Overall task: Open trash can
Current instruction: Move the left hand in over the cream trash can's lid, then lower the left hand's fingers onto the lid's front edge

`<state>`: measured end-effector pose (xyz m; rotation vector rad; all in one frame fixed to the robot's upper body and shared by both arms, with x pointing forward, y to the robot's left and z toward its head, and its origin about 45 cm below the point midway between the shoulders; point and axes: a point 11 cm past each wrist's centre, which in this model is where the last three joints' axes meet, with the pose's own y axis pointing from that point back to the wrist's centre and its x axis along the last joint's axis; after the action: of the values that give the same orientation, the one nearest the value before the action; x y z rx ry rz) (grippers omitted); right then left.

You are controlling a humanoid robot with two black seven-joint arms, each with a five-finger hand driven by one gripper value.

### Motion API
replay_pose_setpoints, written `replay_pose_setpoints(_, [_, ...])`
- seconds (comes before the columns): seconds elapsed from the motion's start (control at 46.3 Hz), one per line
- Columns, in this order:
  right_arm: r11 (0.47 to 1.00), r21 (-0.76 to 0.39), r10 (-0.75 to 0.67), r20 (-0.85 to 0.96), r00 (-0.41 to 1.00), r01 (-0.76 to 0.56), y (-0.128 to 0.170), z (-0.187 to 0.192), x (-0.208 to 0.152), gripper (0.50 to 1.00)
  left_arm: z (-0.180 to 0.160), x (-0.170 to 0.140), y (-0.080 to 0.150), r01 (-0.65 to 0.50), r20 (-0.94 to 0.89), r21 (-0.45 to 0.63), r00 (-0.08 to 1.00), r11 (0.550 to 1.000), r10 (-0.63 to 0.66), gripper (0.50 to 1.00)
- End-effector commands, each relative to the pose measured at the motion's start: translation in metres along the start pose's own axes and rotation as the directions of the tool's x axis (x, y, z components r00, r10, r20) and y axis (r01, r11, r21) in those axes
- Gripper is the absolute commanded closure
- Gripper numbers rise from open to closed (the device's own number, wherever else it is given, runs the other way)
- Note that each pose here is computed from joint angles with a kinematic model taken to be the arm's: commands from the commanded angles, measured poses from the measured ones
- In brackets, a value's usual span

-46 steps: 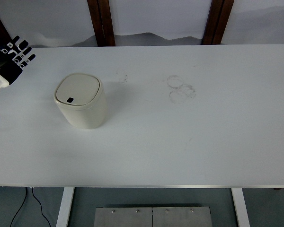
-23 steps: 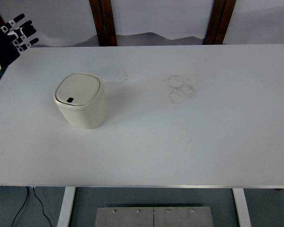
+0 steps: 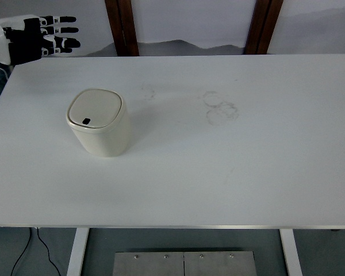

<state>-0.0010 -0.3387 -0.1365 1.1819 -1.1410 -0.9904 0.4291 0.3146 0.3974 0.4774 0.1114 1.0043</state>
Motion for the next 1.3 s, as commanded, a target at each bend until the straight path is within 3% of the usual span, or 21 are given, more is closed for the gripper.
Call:
replay_pose_setpoints(0.0, [1.0,0.002,0.001,-0.001,1.0,-0.001,0.0,-0.001,0.0,0.505,0.003,-0.01,-0.003,0.041,0.124,0.073,0.991,0.996,-0.05,0.5])
replay_pose_setpoints(0.281, [1.0,0.014,0.002,-0.002,1.0,-0.002,0.0,-0.008,0.001,0.505,0.026,-0.045,-0.01,0.158,0.425,0.236,0.871,0.959,-0.248,0.5])
replay_pose_setpoints(0.519, [1.0,0.023,0.003,-0.004,1.0,-0.003,0.001,-0.013,0.002,0.505,0.05,-0.063,-0.001,0.178,0.579,0.359,0.728,0.916,-0.368,0.5])
replay_pose_setpoints(0.67, [0.999,0.032,0.005,-0.005,1.0,-0.005,0.001,-0.019,0.003,0.505,0.065,-0.062,0.005,0.139,0.645,0.365,0.675,0.921,-0.358,0.5])
replay_pose_setpoints(0.886, [0.999,0.038,0.007,-0.005,1.0,-0.007,0.001,-0.022,0.004,0.505,0.056,-0.048,0.007,0.049,0.725,0.409,0.588,0.911,-0.358,0.5])
replay_pose_setpoints(1.275, [0.999,0.038,0.007,-0.007,1.0,-0.007,0.001,-0.022,0.004,0.505,0.04,-0.052,-0.003,0.033,0.743,0.462,0.532,0.886,-0.407,0.5])
